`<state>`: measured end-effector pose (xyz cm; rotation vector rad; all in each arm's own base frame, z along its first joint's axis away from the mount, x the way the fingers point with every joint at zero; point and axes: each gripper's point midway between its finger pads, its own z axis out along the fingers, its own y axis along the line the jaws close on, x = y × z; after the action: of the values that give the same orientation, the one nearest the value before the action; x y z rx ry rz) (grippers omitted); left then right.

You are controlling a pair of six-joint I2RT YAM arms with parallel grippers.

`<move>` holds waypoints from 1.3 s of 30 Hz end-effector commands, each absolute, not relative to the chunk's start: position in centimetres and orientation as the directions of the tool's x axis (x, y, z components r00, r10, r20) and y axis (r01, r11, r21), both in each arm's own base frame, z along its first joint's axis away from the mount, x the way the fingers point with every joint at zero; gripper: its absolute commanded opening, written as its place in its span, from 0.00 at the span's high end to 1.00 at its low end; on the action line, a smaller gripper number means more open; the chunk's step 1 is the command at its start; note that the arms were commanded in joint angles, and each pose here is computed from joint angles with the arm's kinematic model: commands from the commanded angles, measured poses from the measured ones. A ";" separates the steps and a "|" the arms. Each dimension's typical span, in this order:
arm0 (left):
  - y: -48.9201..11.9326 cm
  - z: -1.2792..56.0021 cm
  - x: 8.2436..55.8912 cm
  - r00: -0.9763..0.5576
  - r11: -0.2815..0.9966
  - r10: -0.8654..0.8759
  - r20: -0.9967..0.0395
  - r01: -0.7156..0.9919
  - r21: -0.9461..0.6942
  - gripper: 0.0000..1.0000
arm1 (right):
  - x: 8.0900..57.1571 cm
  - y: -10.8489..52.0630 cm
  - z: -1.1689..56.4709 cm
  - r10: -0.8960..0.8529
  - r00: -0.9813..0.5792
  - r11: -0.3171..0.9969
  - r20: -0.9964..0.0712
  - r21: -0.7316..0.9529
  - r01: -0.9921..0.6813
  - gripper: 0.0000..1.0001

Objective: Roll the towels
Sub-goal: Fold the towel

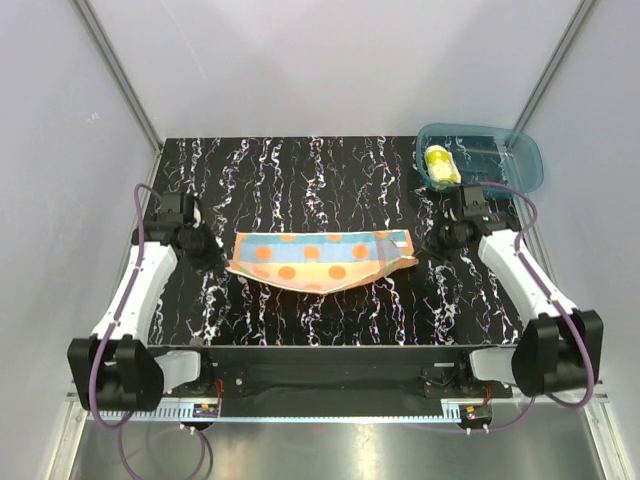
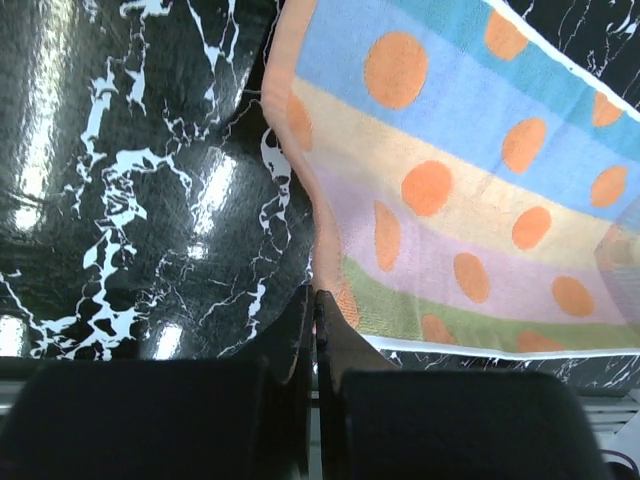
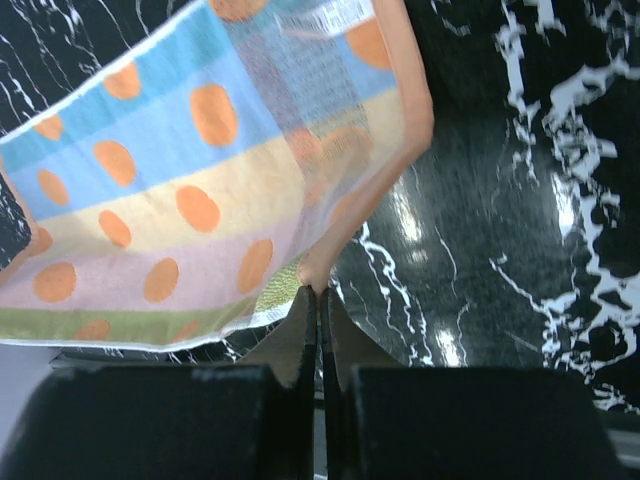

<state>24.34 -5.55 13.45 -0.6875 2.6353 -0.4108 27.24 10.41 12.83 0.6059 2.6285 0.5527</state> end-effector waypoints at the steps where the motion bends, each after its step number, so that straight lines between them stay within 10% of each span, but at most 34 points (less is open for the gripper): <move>1: -4.6 14.6 27.1 -0.804 0.865 -0.480 -0.352 -0.367 -0.343 1.00 | 30.2 9.9 13.9 0.445 -0.827 0.860 -0.344 0.423 0.286 1.00; 39: -3.7 8.3 39.4 -0.874 0.894 -0.435 -0.217 -0.391 -0.218 1.00 | 39.6 7.5 7.5 0.451 -0.849 0.870 -0.276 0.349 0.349 1.00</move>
<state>38.26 -4.26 8.26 -0.6333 2.8097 -0.2704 37.70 8.53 7.39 0.6127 2.7310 0.4394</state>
